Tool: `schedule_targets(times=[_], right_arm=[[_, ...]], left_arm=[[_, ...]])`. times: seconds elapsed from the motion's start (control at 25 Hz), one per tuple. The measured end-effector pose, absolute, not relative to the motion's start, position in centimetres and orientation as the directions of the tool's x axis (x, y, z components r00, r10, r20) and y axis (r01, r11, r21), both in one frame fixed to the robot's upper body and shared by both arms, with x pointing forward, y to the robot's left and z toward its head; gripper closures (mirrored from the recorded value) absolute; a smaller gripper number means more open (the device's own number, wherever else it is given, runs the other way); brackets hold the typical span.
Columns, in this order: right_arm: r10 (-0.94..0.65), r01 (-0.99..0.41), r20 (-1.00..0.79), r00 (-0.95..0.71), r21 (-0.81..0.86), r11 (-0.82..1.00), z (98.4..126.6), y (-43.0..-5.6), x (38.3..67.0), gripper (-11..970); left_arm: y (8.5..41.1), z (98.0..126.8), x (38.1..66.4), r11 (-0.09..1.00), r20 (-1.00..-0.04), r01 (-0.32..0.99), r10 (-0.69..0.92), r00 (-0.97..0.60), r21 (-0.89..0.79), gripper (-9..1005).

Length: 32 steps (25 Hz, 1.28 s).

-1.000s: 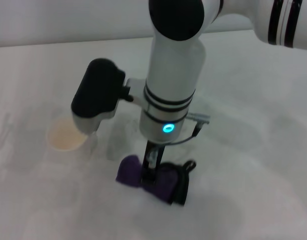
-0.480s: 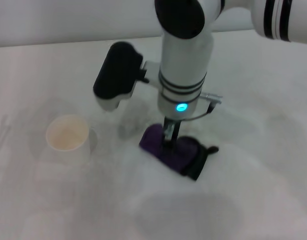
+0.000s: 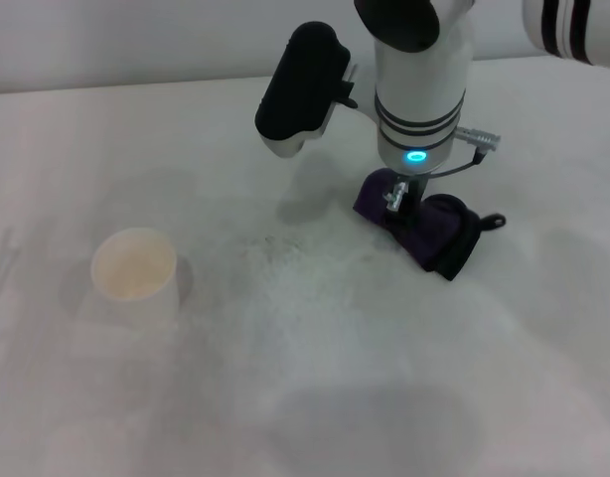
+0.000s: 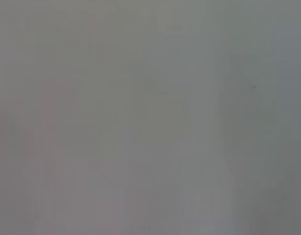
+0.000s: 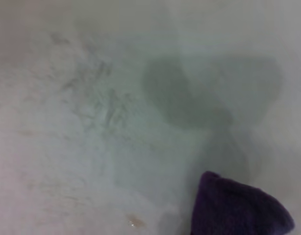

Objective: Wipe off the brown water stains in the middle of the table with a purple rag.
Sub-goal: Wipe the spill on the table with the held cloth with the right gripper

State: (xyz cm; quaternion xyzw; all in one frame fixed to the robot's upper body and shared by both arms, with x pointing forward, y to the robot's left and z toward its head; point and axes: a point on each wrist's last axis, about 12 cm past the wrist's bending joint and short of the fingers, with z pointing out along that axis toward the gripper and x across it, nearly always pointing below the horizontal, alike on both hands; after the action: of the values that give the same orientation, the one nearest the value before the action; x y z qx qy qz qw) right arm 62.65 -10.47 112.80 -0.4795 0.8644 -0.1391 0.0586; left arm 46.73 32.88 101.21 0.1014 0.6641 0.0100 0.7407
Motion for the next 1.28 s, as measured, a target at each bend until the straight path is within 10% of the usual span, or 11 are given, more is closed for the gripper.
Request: schedule_targets(times=[0.76,1.28], right_arm=[[-0.942,-0.937,-0.050,-0.331,0.137,0.322,112.8,-5.4,56.7,852],[-0.867,-0.860,-0.017,-0.499,-0.119,0.497,113.0,-9.5,61.5,849]], left_arm=[[32.7,101.4,47.1,0.978,-0.981,0.128,0.151,0.125,0.166,146],[33.1,101.2,46.6,0.981,-0.982,0.109,0.150,0.116,0.163,145]])
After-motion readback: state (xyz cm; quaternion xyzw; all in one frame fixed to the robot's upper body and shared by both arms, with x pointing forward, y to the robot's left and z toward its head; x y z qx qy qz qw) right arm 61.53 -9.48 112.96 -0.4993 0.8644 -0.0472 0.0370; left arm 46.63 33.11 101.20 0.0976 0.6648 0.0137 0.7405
